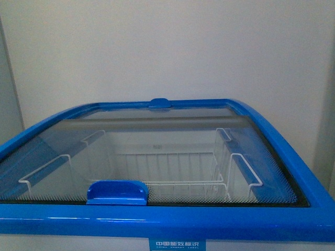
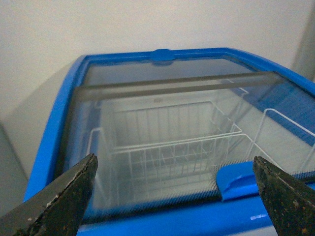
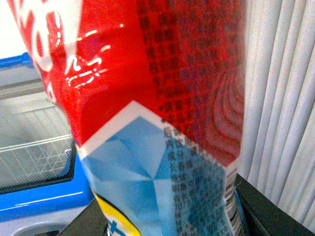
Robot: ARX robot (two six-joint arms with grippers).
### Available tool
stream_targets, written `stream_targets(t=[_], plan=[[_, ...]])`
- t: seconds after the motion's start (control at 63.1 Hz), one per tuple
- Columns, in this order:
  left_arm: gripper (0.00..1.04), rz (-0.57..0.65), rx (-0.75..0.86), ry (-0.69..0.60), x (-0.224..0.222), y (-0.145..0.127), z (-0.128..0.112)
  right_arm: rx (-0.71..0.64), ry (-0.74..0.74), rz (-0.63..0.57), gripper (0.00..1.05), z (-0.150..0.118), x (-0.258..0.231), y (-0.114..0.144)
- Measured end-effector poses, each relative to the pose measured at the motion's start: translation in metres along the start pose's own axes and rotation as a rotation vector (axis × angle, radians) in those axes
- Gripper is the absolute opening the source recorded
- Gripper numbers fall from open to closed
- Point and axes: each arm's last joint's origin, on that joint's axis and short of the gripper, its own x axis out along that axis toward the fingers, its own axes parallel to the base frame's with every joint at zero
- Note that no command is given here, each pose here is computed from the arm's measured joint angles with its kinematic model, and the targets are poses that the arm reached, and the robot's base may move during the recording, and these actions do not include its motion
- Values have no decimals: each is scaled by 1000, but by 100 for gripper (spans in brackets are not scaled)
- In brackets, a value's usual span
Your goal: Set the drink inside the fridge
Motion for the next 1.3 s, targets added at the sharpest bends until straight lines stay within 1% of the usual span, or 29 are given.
stream_targets(t=[0.048, 0.111, 0.174, 0.19, 0.269, 0.349, 0.412, 0.507, 0.65, 0.792, 1.125, 1.299], plan=[[97, -87, 73, 18, 27, 3, 8, 0, 0, 0, 43, 0, 0, 0], [97, -177, 143, 48, 51, 3, 12, 0, 0, 0, 43, 0, 0, 0], [97, -260, 191, 78, 67, 2, 14, 0, 0, -1, 43, 0, 0, 0], [97, -303, 221, 85, 73, 1, 15, 0, 0, -1, 43, 0, 0, 0], [97, -424, 292, 124, 87, -2, 17, 0, 0, -1, 43, 0, 0, 0], [97, -495, 390, 170, 97, -5, 16, 0, 0, 0, 43, 0, 0, 0], [97, -527, 451, 197, 103, -6, 14, 0, 0, 0, 43, 0, 0, 0], [97, -583, 556, 243, 117, -4, 3, 0, 0, -1, 43, 0, 0, 0], [97, -616, 620, 243, 129, -5, -3, 0, 0, 0, 43, 0, 0, 0], [97, -653, 642, 261, 137, -8, -9, 0, 0, -1, 43, 0, 0, 0], [97, -666, 678, 284, 154, -7, -15, 0, 0, -1, 43, 0, 0, 0], [97, -689, 685, 286, 167, -7, -23, 0, 0, -1, 43, 0, 0, 0]])
